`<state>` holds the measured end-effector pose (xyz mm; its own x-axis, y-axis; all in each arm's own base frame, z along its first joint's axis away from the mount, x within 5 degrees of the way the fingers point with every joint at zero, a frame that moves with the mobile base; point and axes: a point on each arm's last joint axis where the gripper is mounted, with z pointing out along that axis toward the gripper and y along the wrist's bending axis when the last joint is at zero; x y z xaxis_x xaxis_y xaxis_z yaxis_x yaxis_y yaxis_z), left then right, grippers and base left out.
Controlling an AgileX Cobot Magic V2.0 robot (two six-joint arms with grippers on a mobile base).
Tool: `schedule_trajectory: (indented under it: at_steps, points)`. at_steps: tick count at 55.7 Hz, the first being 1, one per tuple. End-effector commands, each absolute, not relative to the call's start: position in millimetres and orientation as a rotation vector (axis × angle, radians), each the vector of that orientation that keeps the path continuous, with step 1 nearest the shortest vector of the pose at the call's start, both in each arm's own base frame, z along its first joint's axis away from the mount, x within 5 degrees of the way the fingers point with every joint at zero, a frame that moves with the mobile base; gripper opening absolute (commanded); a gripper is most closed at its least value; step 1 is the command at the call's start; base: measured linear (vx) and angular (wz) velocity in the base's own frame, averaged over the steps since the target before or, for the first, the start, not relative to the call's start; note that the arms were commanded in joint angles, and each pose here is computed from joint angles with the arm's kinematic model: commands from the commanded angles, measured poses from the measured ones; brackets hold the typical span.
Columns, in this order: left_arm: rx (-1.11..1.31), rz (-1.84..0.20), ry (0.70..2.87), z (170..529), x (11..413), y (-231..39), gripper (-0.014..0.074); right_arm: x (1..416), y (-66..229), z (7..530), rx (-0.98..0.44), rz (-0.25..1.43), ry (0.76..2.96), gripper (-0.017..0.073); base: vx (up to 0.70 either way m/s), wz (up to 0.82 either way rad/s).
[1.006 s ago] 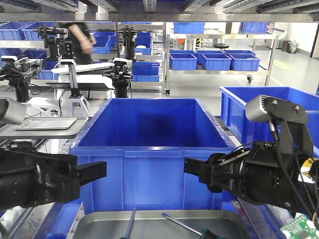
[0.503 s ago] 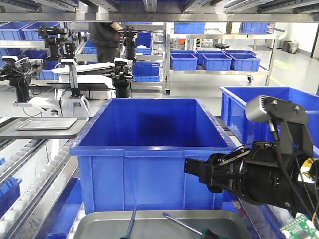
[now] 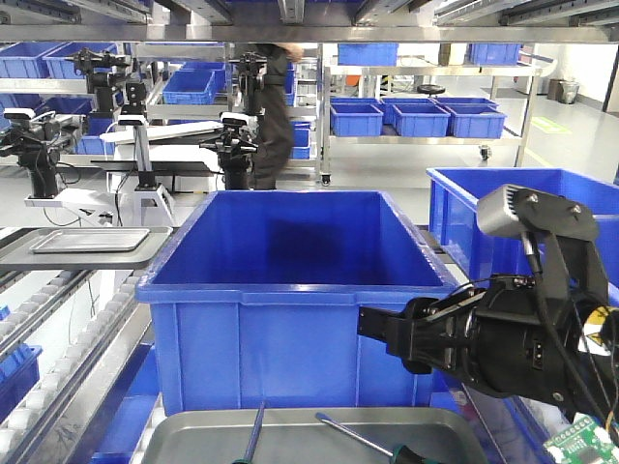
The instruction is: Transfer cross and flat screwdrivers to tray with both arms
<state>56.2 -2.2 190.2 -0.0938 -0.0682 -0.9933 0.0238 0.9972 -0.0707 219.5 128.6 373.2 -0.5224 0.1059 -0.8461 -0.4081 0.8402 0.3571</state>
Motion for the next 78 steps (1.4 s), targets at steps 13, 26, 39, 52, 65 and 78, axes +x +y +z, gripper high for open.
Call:
schedule_trajectory:
  at_steps: [13,26,39,52,65,78]
  points:
    - [-0.047,-0.083,1.537,207,55,-1,-0.0006,218,125,396,-0.198,0.670,1.899,0.0544,0.00,0.00]
    - [-0.047,-0.083,1.537,207,55,-1,-0.0006,217,125,394,-0.203,0.669,1.914,0.0544,0.00,0.00]
    - [-0.047,-0.083,1.537,207,55,-1,-0.0006,188,89,393,-0.168,0.558,1.864,0.0489,0.00,0.00]
    - [-0.047,-0.083,1.537,207,55,-1,-0.0006,119,22,330,-0.022,0.254,1.834,0.0353,0.00,0.00]
    - [-0.047,-0.083,1.537,207,55,-1,-0.0006,68,5,263,-0.068,0.062,1.757,0.0140,0.00,0.00]
    - [-0.047,-0.083,1.537,207,55,-1,-0.0006,51,3,216,-0.080,0.040,1.688,-0.0013,0.00,0.00]
